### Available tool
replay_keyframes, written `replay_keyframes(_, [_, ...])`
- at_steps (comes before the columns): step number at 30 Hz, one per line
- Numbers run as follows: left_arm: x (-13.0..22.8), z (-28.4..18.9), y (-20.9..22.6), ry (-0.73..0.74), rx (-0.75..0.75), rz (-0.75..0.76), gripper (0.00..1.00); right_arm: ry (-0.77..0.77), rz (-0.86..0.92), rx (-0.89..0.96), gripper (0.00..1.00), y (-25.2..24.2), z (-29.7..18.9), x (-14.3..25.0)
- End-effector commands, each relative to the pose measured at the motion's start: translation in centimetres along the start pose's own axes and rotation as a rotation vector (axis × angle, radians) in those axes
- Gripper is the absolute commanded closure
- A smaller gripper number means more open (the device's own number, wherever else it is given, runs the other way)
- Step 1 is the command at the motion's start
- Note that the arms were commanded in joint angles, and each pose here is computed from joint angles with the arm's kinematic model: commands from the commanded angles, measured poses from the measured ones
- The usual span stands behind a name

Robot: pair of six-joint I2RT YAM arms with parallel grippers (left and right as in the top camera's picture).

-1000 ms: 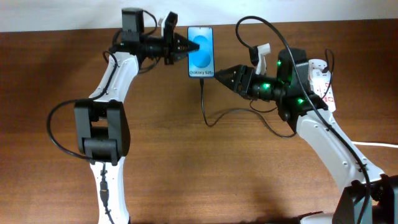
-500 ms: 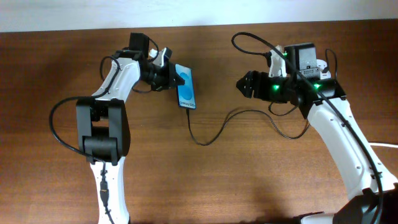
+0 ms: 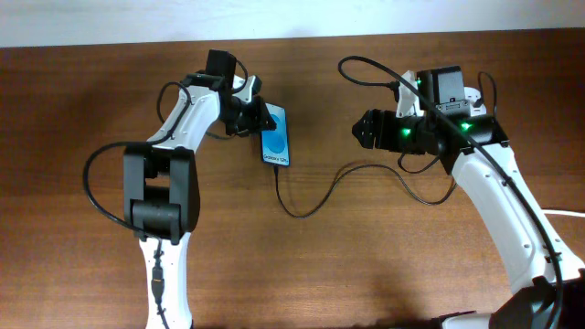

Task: Plug charger to phone and switch on socket
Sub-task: 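Release the cable and lower the phone onto the table with the left gripper, then move the right gripper over the white power strip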

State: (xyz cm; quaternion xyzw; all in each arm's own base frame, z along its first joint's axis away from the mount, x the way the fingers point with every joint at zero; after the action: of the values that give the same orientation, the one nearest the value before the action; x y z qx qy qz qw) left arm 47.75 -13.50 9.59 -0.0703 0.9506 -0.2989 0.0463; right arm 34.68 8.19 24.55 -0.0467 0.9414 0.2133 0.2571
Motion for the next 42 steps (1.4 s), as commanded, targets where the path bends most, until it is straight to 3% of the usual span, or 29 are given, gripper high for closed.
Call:
replay_keyframes(1, [-0.3, -0.4, 0.3, -0.023, -0.036, 0.015, 0.66, -0.037, -0.026, 0.008, 0.21, 0.3, -1.0, -0.7])
replay_keyframes(10, [-0.4, -0.5, 1.5, -0.052, -0.159, 0.004, 0.62, -0.037, -0.029, 0.008, 0.21, 0.3, -1.0, -0.7])
replay_keyframes(13, [-0.6, -0.7, 1.8, -0.066, -0.179, 0.005, 0.74, -0.045, -0.044, 0.007, 0.21, 0.3, -1.1, -0.9])
replay_keyframes(16, [-1.8, -3.3, 1.0, -0.123, -0.165, 0.027, 0.60, -0.072, -0.078, 0.011, 0.21, 0.7, -2.8, -2.1])
replay_keyframes(18, [-3.0, -8.8, -0.9, -0.225, -0.143, 0.102, 0.47, -0.123, -0.074, 0.048, 0.21, 0.8, -5.8, -3.7])
replay_keyframes(21, [-2.6, -16.5, -3.9, -0.372, -0.118, 0.209, 0.37, -0.203, 0.004, 0.115, 0.21, -0.6, -11.1, -5.7])
replay_keyframes(25, [0.2, -22.3, -6.5, -0.453, -0.099, 0.242, 0.11, -0.306, 0.164, 0.249, 0.14, -5.7, -18.2, -6.3])
replay_keyframes(26, [0.7, -22.9, -6.8, -0.457, -0.098, 0.244, 0.04, -0.335, 0.227, 0.300, 0.06, -8.1, -19.7, -5.9])
replay_keyframes(27, [0.9, -22.9, -6.8, -0.450, -0.100, 0.241, 0.01, -0.349, 0.274, 0.335, 0.01, -9.8, -20.6, -5.5])
replay_keyframes(29, [1.2, -22.6, -6.5, -0.419, -0.109, 0.224, 0.01, -0.361, 0.376, 0.404, 0.01, -13.8, -22.0, -4.5])
replay_keyframes(35, [1.4, -22.4, -6.3, -0.400, -0.114, 0.213, 0.01, -0.219, 0.501, 0.518, 0.01, -22.5, -19.3, -2.8])
replay_keyframes(38, [1.4, -22.4, -6.3, -0.400, -0.114, 0.214, 0.00, -0.128, 0.610, 0.506, 0.01, -27.0, -15.7, -1.8])
replay_keyframes(42, [1.4, -22.4, -6.3, -0.400, -0.114, 0.214, 0.01, -0.068, 0.628, 0.461, 0.02, -30.6, -11.0, -1.5])
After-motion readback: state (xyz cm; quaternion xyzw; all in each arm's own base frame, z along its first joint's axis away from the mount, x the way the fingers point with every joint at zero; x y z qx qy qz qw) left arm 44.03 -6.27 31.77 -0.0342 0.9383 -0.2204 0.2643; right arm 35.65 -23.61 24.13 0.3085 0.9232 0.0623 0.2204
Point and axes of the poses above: each gripper's point midway between its finger pads, its own z axis out along the fingers, its own y axis along the line the jaws close on, x = y × z, the point moved 8 cm from there along -z, back along the fingers, and after that the axes turned 9 degrees about -z, right-handed, at the moved point
